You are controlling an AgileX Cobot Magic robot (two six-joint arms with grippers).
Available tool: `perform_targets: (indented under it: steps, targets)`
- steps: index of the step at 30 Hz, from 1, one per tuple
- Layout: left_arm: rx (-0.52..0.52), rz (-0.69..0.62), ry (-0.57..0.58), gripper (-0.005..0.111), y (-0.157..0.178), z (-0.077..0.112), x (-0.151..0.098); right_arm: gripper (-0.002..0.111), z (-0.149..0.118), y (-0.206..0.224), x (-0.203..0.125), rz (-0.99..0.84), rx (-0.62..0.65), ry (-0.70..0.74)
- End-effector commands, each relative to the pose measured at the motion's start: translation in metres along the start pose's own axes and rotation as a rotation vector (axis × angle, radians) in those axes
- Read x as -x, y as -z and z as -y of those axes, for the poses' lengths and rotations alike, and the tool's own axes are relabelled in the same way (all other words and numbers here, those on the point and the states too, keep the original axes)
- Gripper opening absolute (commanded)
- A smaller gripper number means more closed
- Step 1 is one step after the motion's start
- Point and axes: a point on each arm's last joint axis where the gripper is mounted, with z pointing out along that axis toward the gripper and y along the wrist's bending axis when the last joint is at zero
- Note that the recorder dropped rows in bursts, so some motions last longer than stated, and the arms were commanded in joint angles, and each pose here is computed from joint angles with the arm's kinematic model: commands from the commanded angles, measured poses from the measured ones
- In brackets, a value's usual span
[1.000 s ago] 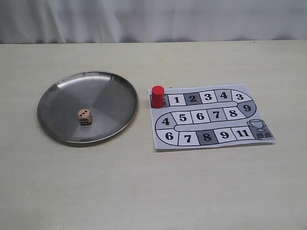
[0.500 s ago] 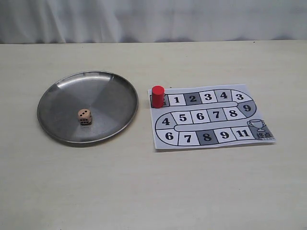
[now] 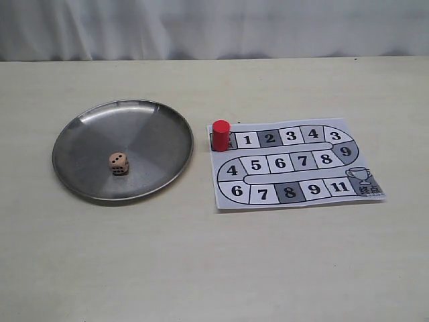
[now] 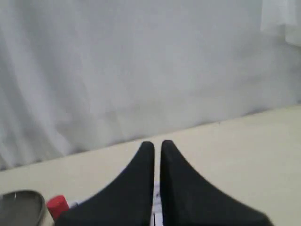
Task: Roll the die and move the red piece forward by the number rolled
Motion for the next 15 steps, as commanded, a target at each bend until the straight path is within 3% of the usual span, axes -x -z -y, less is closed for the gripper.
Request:
perform_targets:
  steps: [1, 5, 8, 12, 15]
  targets:
    - [-0.009, 0.01, 0.0, 0.0, 0.0, 0.001, 0.0, 0.004, -0.001, -0.024, -0.008, -0.227, -0.027, 0.017]
    - [-0.009, 0.01, 0.0, 0.0, 0.0, 0.001, 0.0, 0.004, -0.012, -0.052, -0.016, -0.453, 0.0, 0.022]
    - [-0.009, 0.01, 0.0, 0.0, 0.0, 0.001, 0.0, 0.004, -0.034, -0.077, -0.024, -0.624, 0.081, 0.042]
    - [-0.009, 0.01, 0.0, 0.0, 0.0, 0.001, 0.0, 0.006, -0.077, -0.108, -0.033, -0.723, 0.224, 0.107]
    - [-0.009, 0.01, 0.0, 0.0, 0.0, 0.001, 0.0, 0.017, -0.119, -0.133, -0.042, -0.775, 0.33, 0.152]
